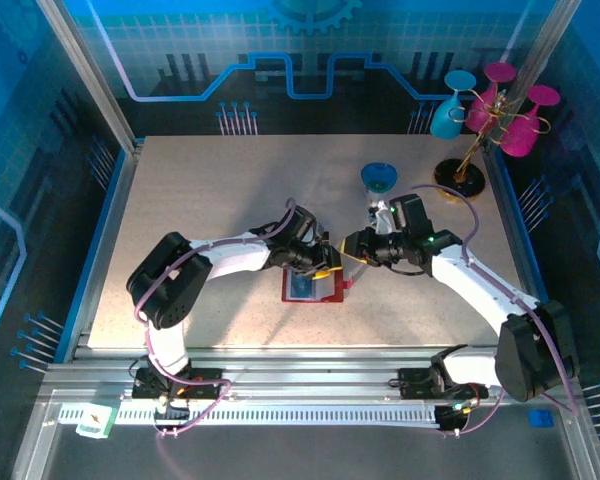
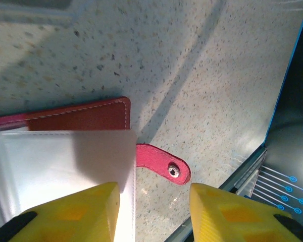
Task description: Take the credit cards out of the card holder
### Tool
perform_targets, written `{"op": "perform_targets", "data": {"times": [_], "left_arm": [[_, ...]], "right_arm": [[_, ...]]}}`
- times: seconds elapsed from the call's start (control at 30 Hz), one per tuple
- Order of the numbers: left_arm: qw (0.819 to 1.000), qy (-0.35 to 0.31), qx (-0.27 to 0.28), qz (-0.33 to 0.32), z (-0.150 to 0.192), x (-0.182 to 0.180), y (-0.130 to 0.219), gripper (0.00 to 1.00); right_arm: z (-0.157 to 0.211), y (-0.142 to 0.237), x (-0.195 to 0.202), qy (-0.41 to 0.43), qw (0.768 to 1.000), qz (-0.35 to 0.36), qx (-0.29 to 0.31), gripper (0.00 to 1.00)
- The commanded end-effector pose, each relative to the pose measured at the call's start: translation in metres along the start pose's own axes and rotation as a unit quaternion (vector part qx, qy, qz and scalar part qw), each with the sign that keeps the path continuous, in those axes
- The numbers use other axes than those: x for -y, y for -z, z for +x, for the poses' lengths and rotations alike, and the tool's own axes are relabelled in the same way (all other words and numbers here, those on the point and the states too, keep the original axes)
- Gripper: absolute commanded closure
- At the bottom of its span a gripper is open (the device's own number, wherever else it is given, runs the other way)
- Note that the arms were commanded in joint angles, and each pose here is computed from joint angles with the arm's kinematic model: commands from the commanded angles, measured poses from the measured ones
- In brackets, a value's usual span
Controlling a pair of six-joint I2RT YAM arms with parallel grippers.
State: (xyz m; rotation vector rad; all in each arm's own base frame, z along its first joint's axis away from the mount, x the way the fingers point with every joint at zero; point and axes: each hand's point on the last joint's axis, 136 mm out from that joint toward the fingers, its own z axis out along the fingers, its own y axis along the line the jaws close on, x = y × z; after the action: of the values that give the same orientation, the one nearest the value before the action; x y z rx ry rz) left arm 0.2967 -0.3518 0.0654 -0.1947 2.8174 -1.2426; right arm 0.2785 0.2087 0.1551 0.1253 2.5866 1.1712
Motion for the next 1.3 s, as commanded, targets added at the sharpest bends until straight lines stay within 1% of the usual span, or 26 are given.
{"op": "perform_targets", "data": {"times": [0.0, 0.07, 0.2, 0.33, 0.53, 0.67, 0.77, 0.87, 1.0, 1.1, 1.27], "left_arm": [[0.999, -0.01, -0.014, 0.028, 0.002, 0.018, -0.006, 0.55], [0.999, -0.012, -0.005, 0.031, 0.0, 0.018, -0.004, 0.5], [0.999, -0.021, 0.013, 0.032, -0.004, 0.021, 0.007, 0.43], [0.999, -0.014, 0.033, 0.029, -0.01, 0.014, 0.022, 0.43], [0.998, 0.015, 0.052, 0.009, -0.011, -0.018, 0.044, 0.46], [0.997, 0.039, 0.059, -0.007, -0.008, -0.044, 0.055, 0.52], [0.996, 0.052, 0.064, -0.015, -0.006, -0.058, 0.063, 0.59], [0.996, 0.056, 0.064, -0.018, -0.004, -0.065, 0.066, 0.68], [0.997, 0.053, 0.05, -0.016, -0.004, -0.065, 0.062, 0.78], [0.997, 0.055, 0.045, -0.028, -0.002, -0.072, 0.061, 0.82], [0.997, 0.059, 0.032, -0.04, 0.003, -0.081, 0.056, 0.86]], "right_arm": [[0.007, 0.005, 0.008, -0.008, 1.0, 0.014, -0.004, 0.69], [0.01, 0.003, 0.009, -0.014, 1.0, 0.012, -0.008, 0.69], [0.016, -0.004, 0.006, -0.016, 1.0, 0.008, -0.016, 0.69], [0.022, -0.016, 0.005, -0.017, 0.999, 0.009, -0.031, 0.69], [0.034, -0.043, 0.003, -0.022, 0.997, 0.012, -0.067, 0.7], [0.038, -0.061, 0.001, -0.025, 0.996, 0.009, -0.085, 0.7], [0.042, -0.077, 0.002, -0.028, 0.995, 0.007, -0.099, 0.71], [0.047, -0.094, 0.006, -0.036, 0.993, 0.006, -0.115, 0.74], [0.054, -0.115, 0.008, -0.047, 0.989, -0.004, -0.138, 0.79], [0.061, -0.124, 0.013, -0.053, 0.988, 0.001, -0.147, 0.82], [0.062, -0.129, 0.015, -0.055, 0.988, 0.003, -0.147, 0.83]]}}
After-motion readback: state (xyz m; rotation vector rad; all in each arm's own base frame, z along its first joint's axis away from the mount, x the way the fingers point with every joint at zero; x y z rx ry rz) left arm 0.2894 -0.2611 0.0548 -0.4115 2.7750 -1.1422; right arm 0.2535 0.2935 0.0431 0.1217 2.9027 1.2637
